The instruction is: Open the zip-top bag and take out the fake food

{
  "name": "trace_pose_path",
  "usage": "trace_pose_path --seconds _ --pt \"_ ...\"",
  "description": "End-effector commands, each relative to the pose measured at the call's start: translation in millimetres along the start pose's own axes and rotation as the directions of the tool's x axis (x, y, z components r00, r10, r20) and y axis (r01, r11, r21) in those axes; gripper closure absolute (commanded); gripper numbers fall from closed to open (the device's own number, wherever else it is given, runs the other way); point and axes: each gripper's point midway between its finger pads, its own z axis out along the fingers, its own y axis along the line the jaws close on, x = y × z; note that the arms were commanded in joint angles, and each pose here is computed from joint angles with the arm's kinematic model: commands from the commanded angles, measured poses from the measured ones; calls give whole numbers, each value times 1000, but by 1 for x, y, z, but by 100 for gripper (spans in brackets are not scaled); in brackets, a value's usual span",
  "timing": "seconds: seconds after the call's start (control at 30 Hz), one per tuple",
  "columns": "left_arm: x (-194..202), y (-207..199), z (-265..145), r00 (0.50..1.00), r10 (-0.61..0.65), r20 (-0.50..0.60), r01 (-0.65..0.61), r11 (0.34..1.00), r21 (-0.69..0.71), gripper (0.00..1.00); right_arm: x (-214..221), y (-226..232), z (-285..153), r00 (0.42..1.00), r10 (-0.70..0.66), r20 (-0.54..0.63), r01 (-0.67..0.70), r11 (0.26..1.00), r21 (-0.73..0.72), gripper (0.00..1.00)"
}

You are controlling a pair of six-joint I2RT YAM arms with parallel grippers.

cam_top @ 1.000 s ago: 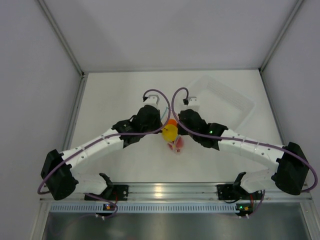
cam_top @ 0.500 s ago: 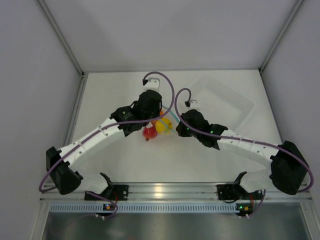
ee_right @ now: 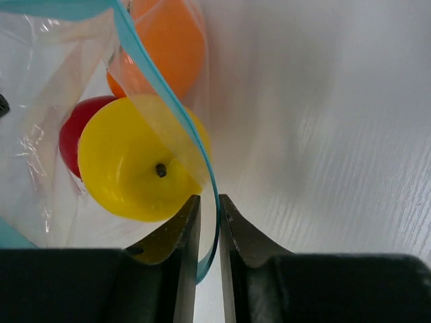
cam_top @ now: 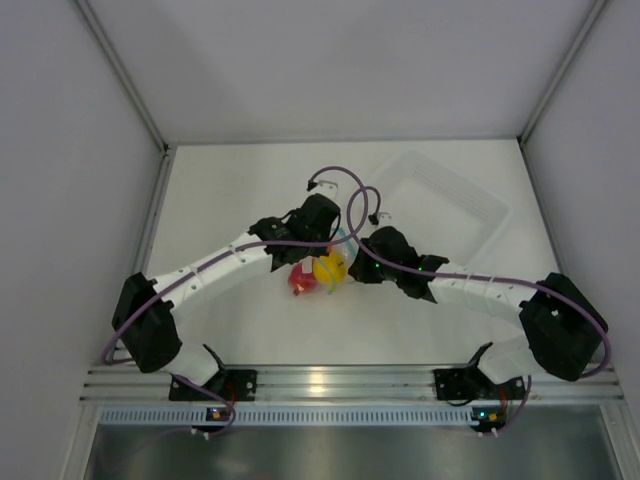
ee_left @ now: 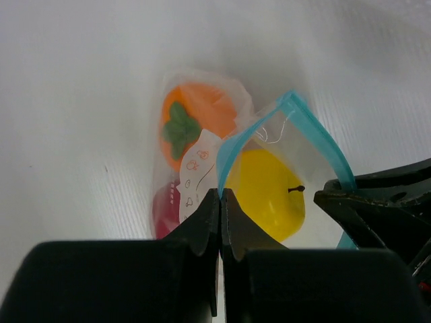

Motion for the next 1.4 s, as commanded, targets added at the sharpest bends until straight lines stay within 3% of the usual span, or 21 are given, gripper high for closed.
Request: trace_pose_path --seconds 0.0,0.17,0.53,0.83,1.37 --pt "-9 -20 -5 998 -57 41 53 993 105 100 -27 19 -5 996 17 91 -9 997 -83 81" --pt "-5 -36 -8 997 -74 30 66 976 206 100 -48 22 -25 988 -11 155 23 997 -73 73" --pt "-2 -43 -3 994 -110 18 103 969 225 100 -51 55 -49 983 -45 179 90 964 -251 84" --pt "-1 -45 -1 993 -116 12 110 967 229 100 -24 39 -23 995 3 95 18 974 -227 86" --pt "3 -49 2 993 -120 0 117 963 244 100 -14 16 6 995 66 73 -51 979 -198 85"
